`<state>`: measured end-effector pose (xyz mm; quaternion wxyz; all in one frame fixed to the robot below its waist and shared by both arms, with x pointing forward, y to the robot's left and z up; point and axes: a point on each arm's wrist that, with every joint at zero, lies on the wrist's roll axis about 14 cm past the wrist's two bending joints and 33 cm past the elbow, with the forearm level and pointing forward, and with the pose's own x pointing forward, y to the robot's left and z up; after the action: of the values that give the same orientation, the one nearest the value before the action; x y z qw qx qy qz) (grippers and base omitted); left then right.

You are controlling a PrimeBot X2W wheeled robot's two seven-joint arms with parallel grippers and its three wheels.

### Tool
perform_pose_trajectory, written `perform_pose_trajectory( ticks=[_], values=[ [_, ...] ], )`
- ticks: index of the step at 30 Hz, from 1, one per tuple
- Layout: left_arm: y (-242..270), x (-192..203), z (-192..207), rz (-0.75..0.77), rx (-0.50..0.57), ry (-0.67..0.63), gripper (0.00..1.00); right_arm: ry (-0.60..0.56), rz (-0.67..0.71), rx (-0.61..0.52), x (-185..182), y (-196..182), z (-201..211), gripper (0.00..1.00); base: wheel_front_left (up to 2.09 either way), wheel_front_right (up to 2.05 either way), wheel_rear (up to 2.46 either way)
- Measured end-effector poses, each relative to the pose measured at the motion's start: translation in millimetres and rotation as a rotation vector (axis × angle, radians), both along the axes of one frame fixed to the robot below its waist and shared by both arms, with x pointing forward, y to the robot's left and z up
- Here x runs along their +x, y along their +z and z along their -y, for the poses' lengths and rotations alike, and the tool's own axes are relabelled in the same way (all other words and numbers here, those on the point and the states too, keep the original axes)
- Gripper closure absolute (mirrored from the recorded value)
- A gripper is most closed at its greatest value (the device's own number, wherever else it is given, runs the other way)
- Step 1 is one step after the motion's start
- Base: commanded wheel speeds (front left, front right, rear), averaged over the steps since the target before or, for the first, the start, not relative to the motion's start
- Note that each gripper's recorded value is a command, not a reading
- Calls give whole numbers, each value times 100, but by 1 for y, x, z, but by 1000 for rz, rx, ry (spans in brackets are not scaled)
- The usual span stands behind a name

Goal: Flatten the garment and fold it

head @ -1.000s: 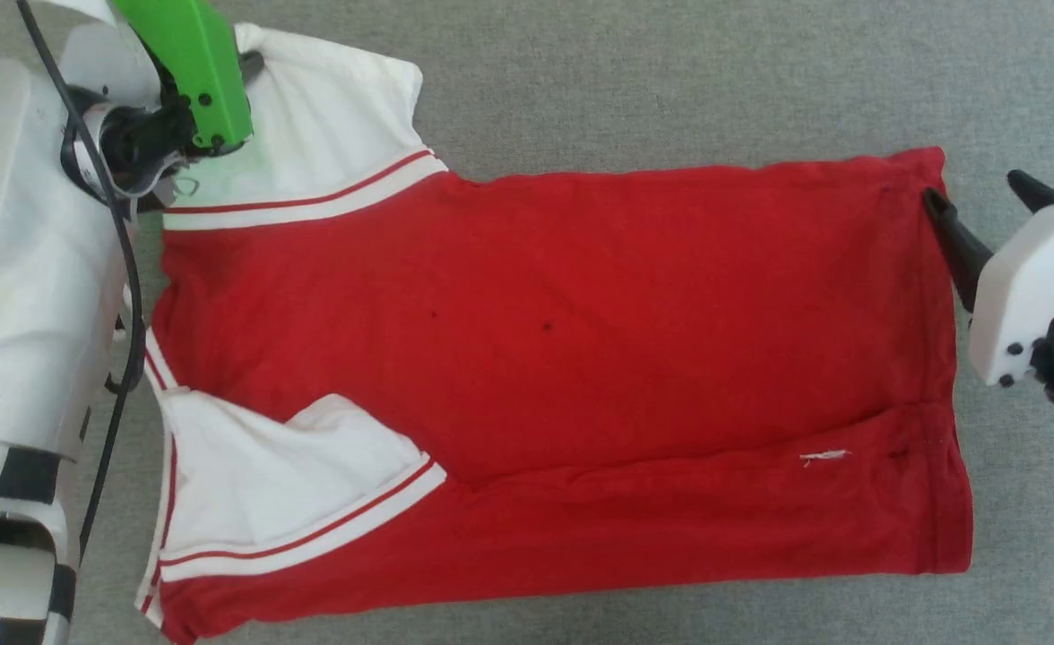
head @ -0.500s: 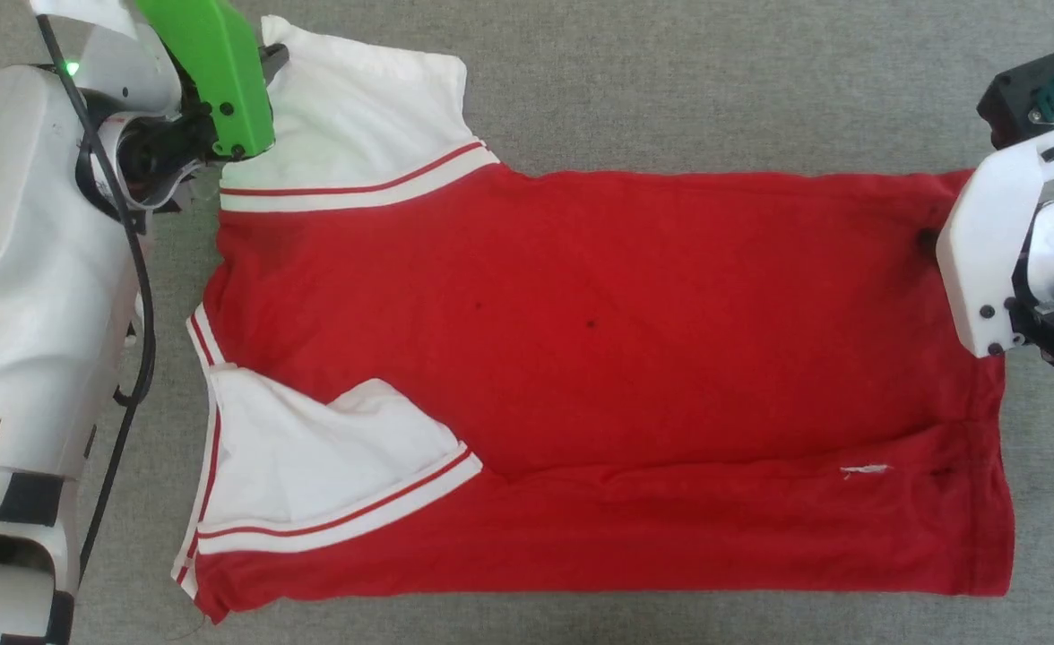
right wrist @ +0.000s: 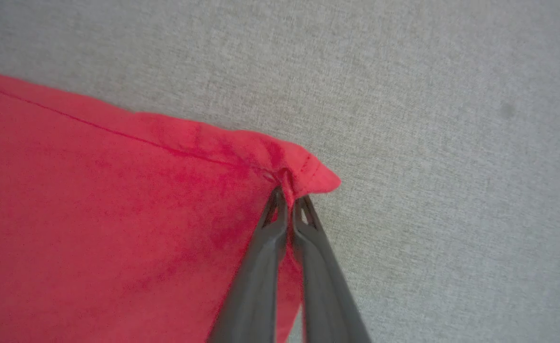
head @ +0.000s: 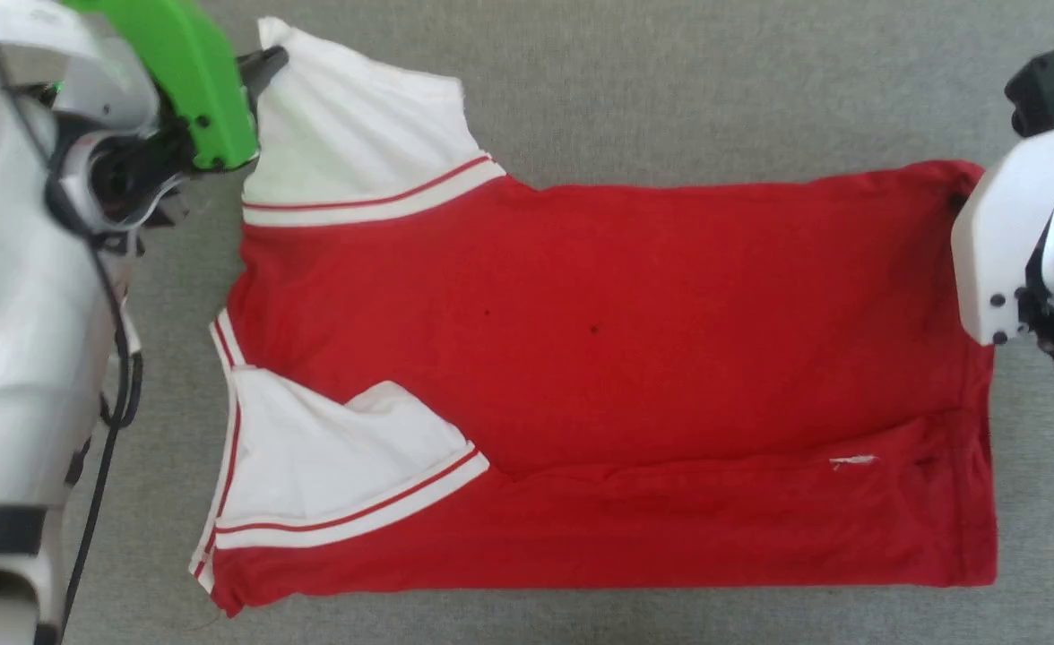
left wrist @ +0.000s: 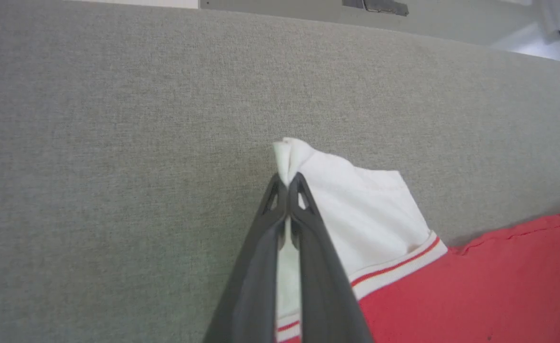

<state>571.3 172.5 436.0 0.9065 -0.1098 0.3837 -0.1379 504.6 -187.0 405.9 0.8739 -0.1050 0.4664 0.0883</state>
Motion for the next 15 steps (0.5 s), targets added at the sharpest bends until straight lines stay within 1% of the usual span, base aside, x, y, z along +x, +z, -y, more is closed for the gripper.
perform_pose_trajectory(
  ticks=[4,5,9,15],
  values=[
    [28,-12,-7,80,-19,7,100,-7,55,29,-10,12,1,100,0,0,0],
    [47,-31,-4,124,-46,-5,100,-29,96,45,-22,23,8,100,0,0,0],
    [57,-61,-4,134,-66,2,100,-46,109,70,-41,31,10,100,0,0,0],
    [69,-108,-5,147,-130,64,100,-89,119,118,-72,35,12,100,0,0,0]
  ],
)
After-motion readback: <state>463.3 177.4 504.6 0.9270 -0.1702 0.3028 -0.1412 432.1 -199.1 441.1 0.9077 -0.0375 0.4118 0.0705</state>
